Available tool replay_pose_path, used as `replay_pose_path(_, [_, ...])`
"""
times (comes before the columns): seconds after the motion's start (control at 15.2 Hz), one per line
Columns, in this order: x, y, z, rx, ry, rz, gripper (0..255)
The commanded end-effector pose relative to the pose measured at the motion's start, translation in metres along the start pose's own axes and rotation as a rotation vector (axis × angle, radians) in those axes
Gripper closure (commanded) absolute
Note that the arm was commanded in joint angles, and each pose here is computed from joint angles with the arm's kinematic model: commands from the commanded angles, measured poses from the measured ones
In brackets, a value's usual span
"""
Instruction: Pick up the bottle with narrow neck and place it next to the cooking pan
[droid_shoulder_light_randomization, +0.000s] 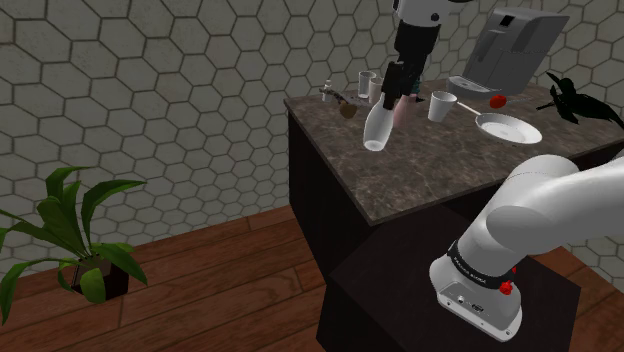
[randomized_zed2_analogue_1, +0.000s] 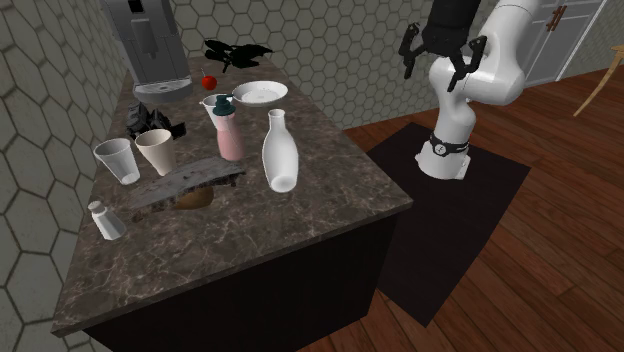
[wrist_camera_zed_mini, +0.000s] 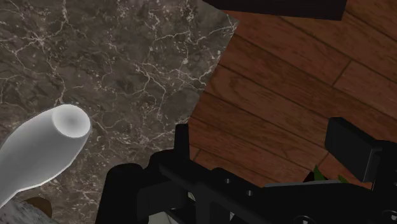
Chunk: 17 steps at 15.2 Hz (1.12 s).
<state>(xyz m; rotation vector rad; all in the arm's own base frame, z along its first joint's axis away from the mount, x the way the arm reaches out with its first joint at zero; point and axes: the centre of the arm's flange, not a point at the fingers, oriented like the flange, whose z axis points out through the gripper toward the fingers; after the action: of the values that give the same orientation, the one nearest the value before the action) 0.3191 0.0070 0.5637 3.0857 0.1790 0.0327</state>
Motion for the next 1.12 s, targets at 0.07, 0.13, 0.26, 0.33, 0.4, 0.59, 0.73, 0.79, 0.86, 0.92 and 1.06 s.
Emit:
replay_pose_path(0.07, [0.006,0.012,0.004,0.003,-0.001,0.004,0])
replay_pose_path(0.13, [0.012,0.023,0.008,0.005,-0.003,0.008,0])
replay_pose_path(0.26, [0.025,0.046,0.015,0.01,-0.006,0.016,0])
replay_pose_path(0.33, [0.031,0.058,0.019,0.013,-0.007,0.019,0])
replay_pose_path(0.4, [0.036,0.07,0.023,0.016,-0.008,0.023,0])
replay_pose_path(0.59, [0.054,0.104,0.035,0.023,-0.013,0.035,0])
replay_pose_path(0.73, [0.065,0.128,0.043,0.029,-0.015,0.043,0])
replay_pose_path(0.79, [0.071,0.14,0.047,0.031,-0.017,0.047,0])
replay_pose_path(0.86, [0.077,0.151,0.052,0.034,-0.018,0.051,0])
replay_pose_path(0.92, [0.082,0.163,0.056,0.036,-0.02,0.054,0])
replay_pose_path(1.06, [0.093,0.186,0.064,0.041,-0.022,0.062,0])
